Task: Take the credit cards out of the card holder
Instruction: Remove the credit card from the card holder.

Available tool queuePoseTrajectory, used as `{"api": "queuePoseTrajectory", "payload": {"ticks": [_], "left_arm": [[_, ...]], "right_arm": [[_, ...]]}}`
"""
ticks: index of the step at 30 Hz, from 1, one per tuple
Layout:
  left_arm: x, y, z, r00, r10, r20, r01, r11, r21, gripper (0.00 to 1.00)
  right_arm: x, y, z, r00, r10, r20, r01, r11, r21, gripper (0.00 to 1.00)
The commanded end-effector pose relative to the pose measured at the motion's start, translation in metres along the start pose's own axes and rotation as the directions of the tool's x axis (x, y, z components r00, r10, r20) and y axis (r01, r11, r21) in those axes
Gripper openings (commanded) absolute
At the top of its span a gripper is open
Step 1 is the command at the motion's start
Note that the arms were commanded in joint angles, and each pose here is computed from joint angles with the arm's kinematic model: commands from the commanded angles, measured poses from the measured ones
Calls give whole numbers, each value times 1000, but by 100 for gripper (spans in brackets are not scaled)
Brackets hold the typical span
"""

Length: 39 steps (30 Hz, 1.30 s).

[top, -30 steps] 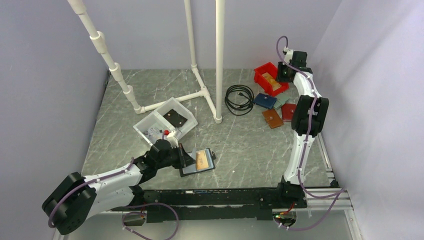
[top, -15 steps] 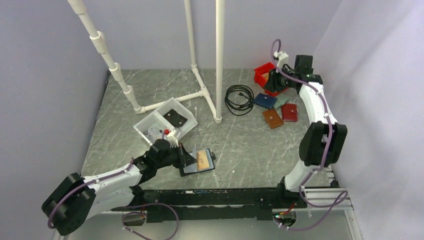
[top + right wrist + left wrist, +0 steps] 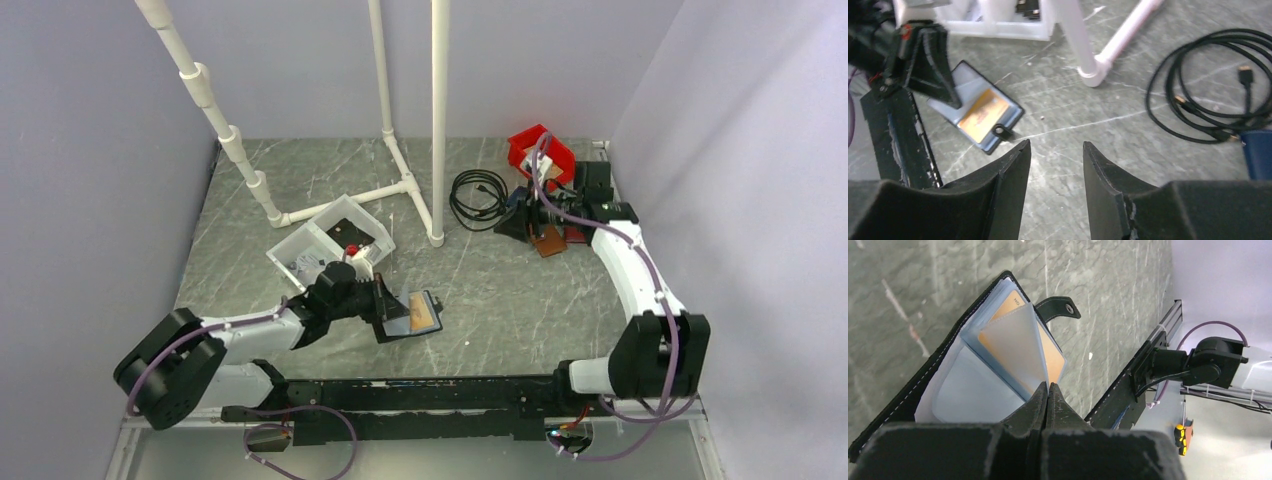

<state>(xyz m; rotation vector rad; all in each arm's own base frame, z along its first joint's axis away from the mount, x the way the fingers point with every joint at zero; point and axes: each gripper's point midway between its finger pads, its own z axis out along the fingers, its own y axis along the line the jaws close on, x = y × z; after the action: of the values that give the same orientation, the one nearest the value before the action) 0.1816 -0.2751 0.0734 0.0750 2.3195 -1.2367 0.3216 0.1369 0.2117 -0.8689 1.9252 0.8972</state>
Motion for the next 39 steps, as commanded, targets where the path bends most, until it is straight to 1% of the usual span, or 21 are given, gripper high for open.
{"api": "queuePoseTrajectory", "payload": {"ticks": [1, 3, 6, 9, 12, 19, 24, 26, 27, 28, 30, 33, 35, 39], "left_arm": [[-24, -35, 12, 998, 50, 33, -54, 990, 130, 0], [-24, -37, 19, 999, 45, 18, -47, 989, 140, 0], [-24, -37, 33, 999, 31, -17, -28, 988, 154, 0], [-26, -42, 45, 999, 17, -37, -10, 984, 178, 0], [-25, -39, 55, 999, 11, -51, -3, 987, 161, 0], [-13, -7, 62, 995, 19, -98, -22, 999, -28, 0], [-8, 5, 55, 995, 14, -99, -25, 994, -108, 0], [-5, 11, 48, 996, 1, -95, -15, 990, -143, 2], [-4, 12, 46, 996, -2, -88, -12, 988, -154, 3], [-2, 16, 43, 996, -11, -87, -4, 985, -174, 6], [1, 20, 36, 996, -26, -81, 10, 979, -202, 14], [1, 25, 26, 997, -44, -57, 29, 969, -246, 25], [0, 26, 19, 998, -47, -42, 35, 965, -262, 28], [-11, 24, 0, 999, -24, 28, 31, 956, -292, 32]], "right_arm": [[11, 40, 7, 993, -99, 64, 106, 987, -121, 46], [30, 49, 10, 998, -67, 21, 69, 985, -155, 46], [37, 50, 11, 999, -37, -25, 32, 983, -182, 46], [37, 52, 14, 998, -44, -40, 36, 982, -187, 46], [42, 56, 20, 996, -68, -52, 57, 980, -193, 46], [59, 68, 40, 989, -91, -118, 61, 969, -239, 46], [72, 81, 56, 980, -113, -166, 61, 955, -289, 46], [78, 84, 62, 976, -114, -188, 53, 953, -300, 46], [81, 87, 66, 973, -117, -200, 51, 951, -306, 46], [84, 89, 69, 970, -121, -212, 49, 948, -314, 46], [92, 94, 76, 962, -130, -241, 45, 943, -328, 46], [101, 101, 87, 950, -142, -280, 39, 938, -343, 46], [107, 105, 94, 942, -140, -305, 29, 938, -345, 46], [116, 108, 109, 929, -129, -347, 15, 950, -312, 43]]}}
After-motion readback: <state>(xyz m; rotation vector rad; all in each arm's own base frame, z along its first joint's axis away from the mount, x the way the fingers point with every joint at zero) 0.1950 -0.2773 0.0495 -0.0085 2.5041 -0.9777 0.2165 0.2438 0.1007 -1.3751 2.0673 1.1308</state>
